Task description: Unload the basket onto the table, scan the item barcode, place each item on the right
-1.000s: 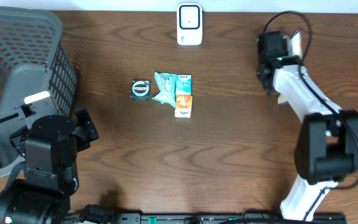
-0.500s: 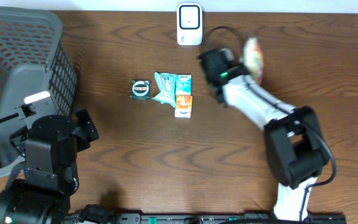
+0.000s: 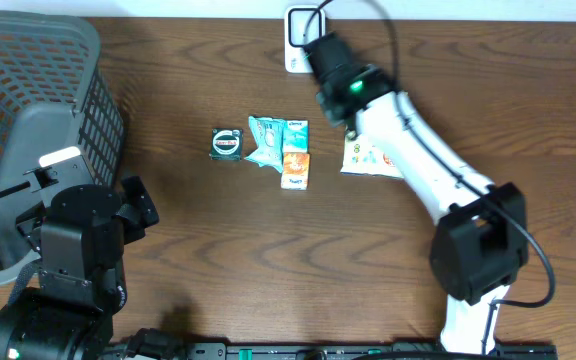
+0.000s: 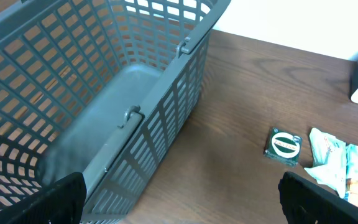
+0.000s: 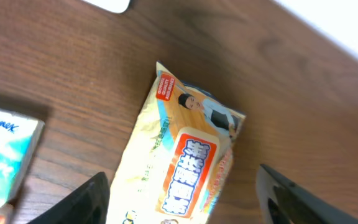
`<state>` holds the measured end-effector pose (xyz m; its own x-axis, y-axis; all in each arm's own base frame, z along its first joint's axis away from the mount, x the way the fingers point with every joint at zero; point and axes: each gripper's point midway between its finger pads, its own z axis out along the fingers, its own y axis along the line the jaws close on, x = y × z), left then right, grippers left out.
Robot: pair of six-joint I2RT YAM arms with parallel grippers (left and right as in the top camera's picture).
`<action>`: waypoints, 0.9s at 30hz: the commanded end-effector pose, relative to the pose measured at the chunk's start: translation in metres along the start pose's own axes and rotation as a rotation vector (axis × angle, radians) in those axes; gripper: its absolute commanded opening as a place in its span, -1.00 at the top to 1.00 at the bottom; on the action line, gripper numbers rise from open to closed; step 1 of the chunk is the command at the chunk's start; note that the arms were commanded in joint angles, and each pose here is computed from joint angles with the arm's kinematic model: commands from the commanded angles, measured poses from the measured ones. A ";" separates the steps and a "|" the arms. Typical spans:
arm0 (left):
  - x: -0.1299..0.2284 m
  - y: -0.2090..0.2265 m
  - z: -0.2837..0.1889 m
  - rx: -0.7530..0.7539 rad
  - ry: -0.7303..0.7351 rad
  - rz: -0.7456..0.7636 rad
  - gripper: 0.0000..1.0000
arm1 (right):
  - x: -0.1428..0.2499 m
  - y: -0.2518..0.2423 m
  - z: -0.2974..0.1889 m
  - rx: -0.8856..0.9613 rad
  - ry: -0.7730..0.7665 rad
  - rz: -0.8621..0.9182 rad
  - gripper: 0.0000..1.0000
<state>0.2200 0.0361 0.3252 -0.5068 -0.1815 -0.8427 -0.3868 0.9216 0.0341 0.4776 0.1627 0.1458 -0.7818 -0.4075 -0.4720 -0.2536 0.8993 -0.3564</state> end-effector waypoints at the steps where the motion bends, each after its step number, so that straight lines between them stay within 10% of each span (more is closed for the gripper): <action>1: -0.003 0.002 -0.002 -0.008 -0.009 -0.007 -0.96 | 0.007 -0.007 0.011 -0.256 0.045 0.153 -0.55; 22: -0.003 0.002 -0.002 -0.008 -0.009 -0.007 -0.96 | 0.092 -0.018 0.120 -0.889 0.284 0.574 -0.52; 27: -0.003 0.002 -0.002 -0.008 -0.009 -0.007 -0.96 | 0.089 0.001 0.122 -0.945 0.282 0.561 0.26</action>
<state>0.2200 0.0361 0.3252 -0.5068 -0.1815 -0.8427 -0.3868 0.9216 0.0341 0.4851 0.0889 0.0164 -0.9831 0.0480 -0.1769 -0.0694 0.7957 0.6017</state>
